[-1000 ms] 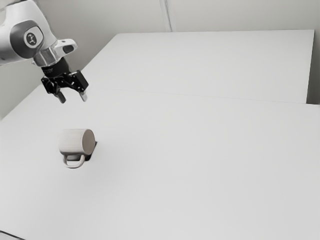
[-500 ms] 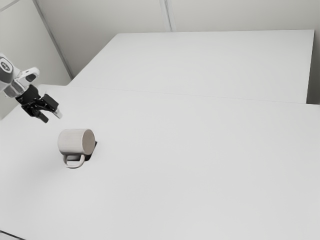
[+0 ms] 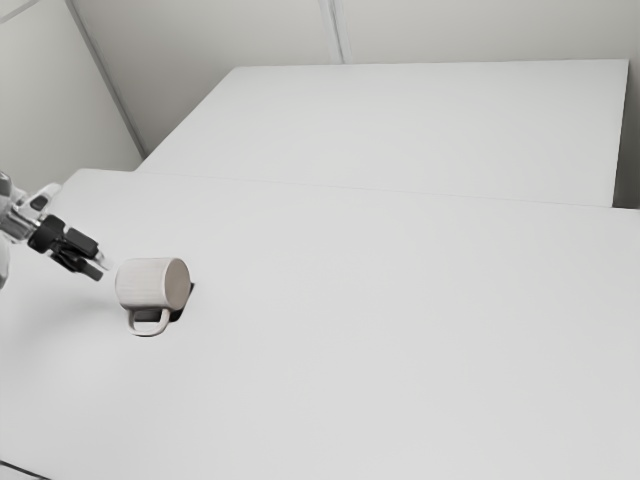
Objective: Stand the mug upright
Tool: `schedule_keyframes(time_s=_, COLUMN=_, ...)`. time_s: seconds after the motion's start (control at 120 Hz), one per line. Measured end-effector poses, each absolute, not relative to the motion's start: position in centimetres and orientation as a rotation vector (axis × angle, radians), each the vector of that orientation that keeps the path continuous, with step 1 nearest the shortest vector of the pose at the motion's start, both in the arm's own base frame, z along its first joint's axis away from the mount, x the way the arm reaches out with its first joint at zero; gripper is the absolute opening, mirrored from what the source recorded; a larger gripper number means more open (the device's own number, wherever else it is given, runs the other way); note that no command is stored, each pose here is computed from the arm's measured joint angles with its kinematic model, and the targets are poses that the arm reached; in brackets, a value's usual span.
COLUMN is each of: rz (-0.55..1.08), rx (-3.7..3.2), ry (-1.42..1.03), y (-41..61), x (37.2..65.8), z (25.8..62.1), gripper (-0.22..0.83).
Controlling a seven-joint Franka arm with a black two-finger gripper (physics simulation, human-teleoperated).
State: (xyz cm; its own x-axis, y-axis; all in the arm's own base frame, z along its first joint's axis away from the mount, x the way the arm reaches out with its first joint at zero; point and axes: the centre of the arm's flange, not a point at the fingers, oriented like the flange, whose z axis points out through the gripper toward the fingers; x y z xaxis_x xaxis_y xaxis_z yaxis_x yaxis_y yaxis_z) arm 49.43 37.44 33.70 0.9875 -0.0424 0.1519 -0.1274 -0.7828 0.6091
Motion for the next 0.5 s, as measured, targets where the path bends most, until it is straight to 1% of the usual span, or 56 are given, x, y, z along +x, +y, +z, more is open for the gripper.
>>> schedule_keyframes(time_s=0.192, rz=0.252, rx=2.337, ry=-0.182, y=36.7, x=49.7, z=32.8, gripper=0.61)
schedule_keyframes(time_s=0.367, rz=0.293, rx=2.208, ry=-0.118, y=37.3, x=48.6, z=30.0, gripper=0.61)
schedule_keyframes(time_s=0.5, rz=0.319, rx=2.130, ry=-0.119, y=36.0, x=49.1, z=29.3, gripper=0.62)
